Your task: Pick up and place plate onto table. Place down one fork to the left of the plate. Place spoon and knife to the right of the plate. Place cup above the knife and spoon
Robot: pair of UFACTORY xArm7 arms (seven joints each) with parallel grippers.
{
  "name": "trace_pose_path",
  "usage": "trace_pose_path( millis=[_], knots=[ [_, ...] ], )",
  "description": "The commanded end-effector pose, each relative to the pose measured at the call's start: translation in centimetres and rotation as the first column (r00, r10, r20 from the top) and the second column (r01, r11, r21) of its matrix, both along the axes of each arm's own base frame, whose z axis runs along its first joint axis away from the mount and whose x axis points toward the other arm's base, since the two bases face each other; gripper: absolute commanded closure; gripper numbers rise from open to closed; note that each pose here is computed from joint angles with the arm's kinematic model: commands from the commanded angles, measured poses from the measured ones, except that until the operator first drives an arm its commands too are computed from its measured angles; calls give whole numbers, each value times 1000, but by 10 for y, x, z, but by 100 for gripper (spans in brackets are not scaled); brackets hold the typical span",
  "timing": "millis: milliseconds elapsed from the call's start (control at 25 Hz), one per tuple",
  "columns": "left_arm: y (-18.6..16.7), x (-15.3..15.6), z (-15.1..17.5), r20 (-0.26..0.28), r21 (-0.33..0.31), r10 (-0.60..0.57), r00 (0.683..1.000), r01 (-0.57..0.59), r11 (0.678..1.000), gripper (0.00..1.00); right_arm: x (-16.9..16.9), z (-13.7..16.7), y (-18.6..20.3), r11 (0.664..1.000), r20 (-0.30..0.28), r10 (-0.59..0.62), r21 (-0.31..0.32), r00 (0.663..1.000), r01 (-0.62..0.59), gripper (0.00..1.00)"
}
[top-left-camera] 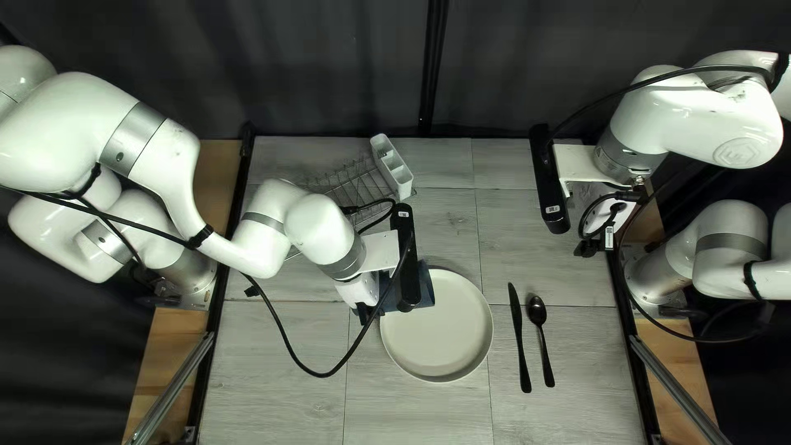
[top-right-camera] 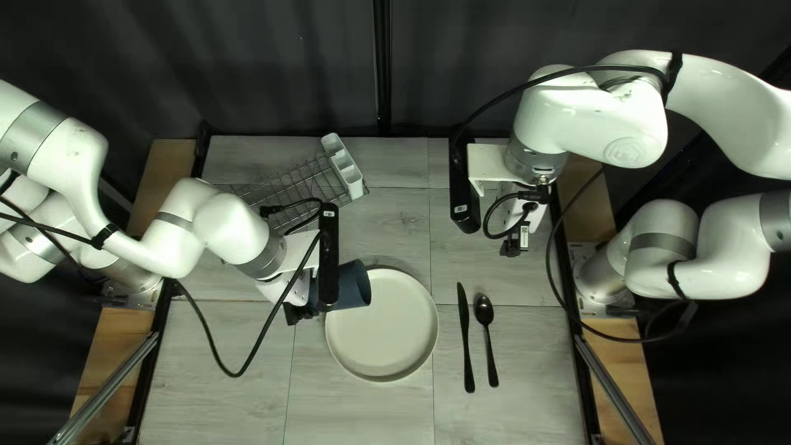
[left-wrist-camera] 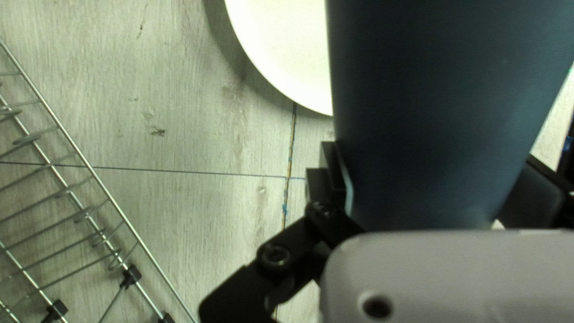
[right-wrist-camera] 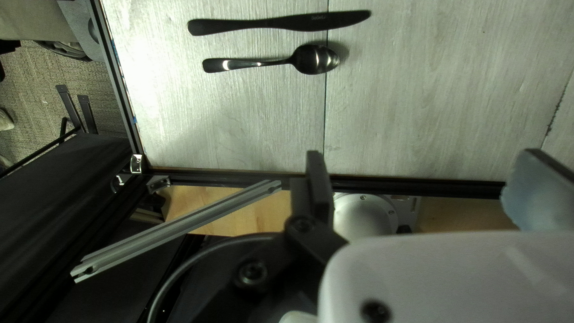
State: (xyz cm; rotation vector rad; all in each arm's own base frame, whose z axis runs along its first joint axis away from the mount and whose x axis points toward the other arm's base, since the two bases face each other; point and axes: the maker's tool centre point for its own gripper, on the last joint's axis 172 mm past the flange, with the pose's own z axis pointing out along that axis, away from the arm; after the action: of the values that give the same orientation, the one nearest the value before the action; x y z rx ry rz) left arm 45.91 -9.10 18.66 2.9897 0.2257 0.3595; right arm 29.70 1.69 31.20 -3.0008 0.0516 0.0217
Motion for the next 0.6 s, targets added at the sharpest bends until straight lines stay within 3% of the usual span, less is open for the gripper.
trace_pose_path(
  millis=[40,600],
  knots=[
    [-21,31,-23,-32,-13,-38,999,37,999,100,0,0,0,1000,0,0,0,1000,0,0],
    [-44,79,-100,-58,-42,-98,994,96,995,100,0,0,0,1000,0,0,0,1000,0,0]
  ],
)
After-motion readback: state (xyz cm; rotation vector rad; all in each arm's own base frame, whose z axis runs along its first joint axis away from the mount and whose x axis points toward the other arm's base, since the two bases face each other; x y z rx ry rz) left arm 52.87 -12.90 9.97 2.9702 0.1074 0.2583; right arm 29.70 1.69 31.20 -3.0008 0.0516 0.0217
